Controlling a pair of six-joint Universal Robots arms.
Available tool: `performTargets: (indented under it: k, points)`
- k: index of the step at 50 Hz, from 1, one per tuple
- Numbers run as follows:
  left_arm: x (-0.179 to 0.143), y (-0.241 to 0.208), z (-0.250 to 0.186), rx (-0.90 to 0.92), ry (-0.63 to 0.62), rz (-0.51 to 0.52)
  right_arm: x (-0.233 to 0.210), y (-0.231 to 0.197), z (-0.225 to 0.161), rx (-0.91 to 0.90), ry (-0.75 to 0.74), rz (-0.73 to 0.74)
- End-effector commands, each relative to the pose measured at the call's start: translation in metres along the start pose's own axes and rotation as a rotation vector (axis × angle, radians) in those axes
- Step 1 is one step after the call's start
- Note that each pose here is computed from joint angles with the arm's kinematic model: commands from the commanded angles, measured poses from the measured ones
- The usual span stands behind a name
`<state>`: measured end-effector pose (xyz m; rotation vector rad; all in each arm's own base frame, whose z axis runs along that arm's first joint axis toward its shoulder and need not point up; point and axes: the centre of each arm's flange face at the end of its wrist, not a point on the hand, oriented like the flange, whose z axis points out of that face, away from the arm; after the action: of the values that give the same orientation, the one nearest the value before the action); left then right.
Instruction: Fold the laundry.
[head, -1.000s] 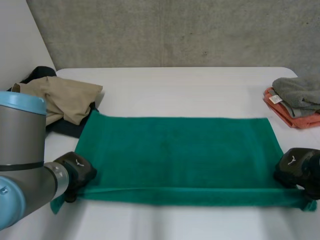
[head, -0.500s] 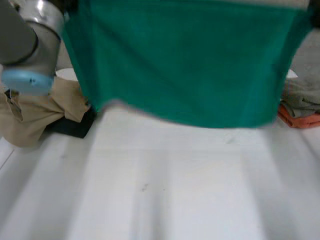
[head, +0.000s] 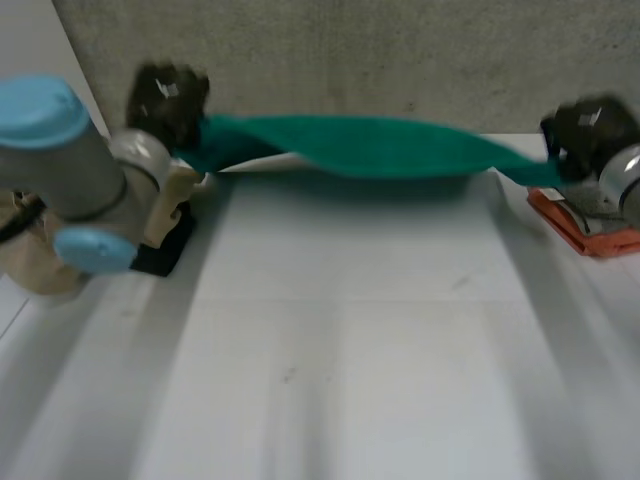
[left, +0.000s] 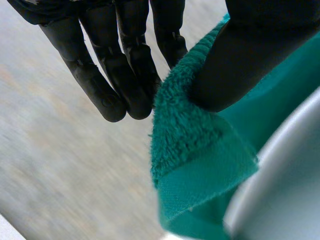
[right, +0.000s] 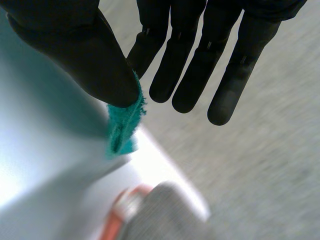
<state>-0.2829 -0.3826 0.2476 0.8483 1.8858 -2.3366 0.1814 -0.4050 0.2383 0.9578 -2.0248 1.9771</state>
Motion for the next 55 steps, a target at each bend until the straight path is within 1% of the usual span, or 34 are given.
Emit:
performTargets:
  k: [1, 4, 5, 7, 8, 9, 11, 12, 15, 16, 18, 23, 24, 26, 27, 28, 30, 31, 35, 38, 39, 44, 49, 55]
  points:
    - [0.042, 0.060, -0.057, -0.300, 0.177, 0.080, -0.032, 0.064, -0.031, -0.283, -0.186, -0.065]
    - [0.047, 0.064, -0.083, -0.397, 0.228, 0.097, -0.032, 0.072, -0.048, -0.365, -0.241, -0.108]
    - [0.050, 0.063, -0.103, -0.464, 0.264, 0.102, -0.028, 0.073, -0.061, -0.414, -0.273, -0.144]
    - [0.053, 0.060, -0.122, -0.531, 0.300, 0.112, -0.022, 0.073, -0.077, -0.473, -0.315, -0.181]
    - [0.054, 0.059, -0.141, -0.604, 0.332, 0.122, -0.020, 0.073, -0.086, -0.506, -0.343, -0.198]
    - [0.054, 0.058, -0.150, -0.644, 0.346, 0.129, -0.017, 0.072, -0.103, -0.563, -0.405, -0.231]
    - [0.054, 0.056, -0.168, -0.725, 0.373, 0.144, -0.015, 0.071, -0.119, -0.615, -0.470, -0.258]
    - [0.054, 0.053, -0.184, -0.795, 0.405, 0.161, -0.013, 0.069, -0.132, -0.643, -0.532, -0.285]
    - [0.053, 0.048, -0.200, -0.866, 0.448, 0.183, -0.008, 0.067, -0.140, -0.634, -0.564, -0.341]
    - [0.051, 0.044, -0.205, -0.881, 0.466, 0.186, -0.007, 0.065, -0.139, -0.612, -0.553, -0.358]
    - [0.051, 0.040, -0.205, -0.868, 0.477, 0.185, -0.007, 0.065, -0.135, -0.595, -0.531, -0.349]
    - [0.048, 0.028, -0.178, -0.755, 0.429, 0.173, -0.007, 0.066, -0.111, -0.523, -0.422, -0.304]
    - [0.045, 0.025, -0.163, -0.703, 0.391, 0.171, -0.008, 0.068, -0.101, -0.495, -0.389, -0.297]
    - [0.041, 0.023, -0.147, -0.654, 0.349, 0.172, -0.008, 0.068, -0.090, -0.459, -0.345, -0.289]
    - [0.037, 0.022, -0.130, -0.606, 0.310, 0.166, -0.007, 0.069, -0.084, -0.436, -0.321, -0.287]
    - [0.035, 0.022, -0.122, -0.580, 0.290, 0.166, -0.007, 0.070, -0.070, -0.385, -0.270, -0.283]
    - [0.034, 0.023, -0.105, -0.529, 0.255, 0.167, -0.008, 0.071, -0.058, -0.343, -0.232, -0.280]
    - [0.034, 0.025, -0.089, -0.485, 0.224, 0.171, -0.009, 0.071, -0.047, -0.295, -0.193, -0.278]
    - [0.036, 0.036, -0.055, -0.412, 0.170, 0.184, -0.015, 0.072, -0.021, -0.188, -0.121, -0.268]
    - [0.038, 0.045, -0.041, -0.413, 0.149, 0.195, -0.019, 0.071, -0.005, -0.125, -0.083, -0.268]
    - [0.039, 0.050, -0.034, -0.419, 0.134, 0.202, -0.021, 0.072, 0.005, -0.093, -0.059, -0.264]
    - [0.043, 0.058, -0.014, -0.418, 0.088, 0.221, -0.026, 0.073, 0.036, -0.017, 0.022, -0.274]
    - [0.048, 0.068, 0.004, -0.409, 0.055, 0.251, -0.036, 0.081, 0.064, 0.009, 0.044, -0.281]
    - [0.063, 0.077, 0.006, -0.415, 0.072, 0.265, -0.052, 0.095, 0.088, 0.029, 0.051, -0.275]
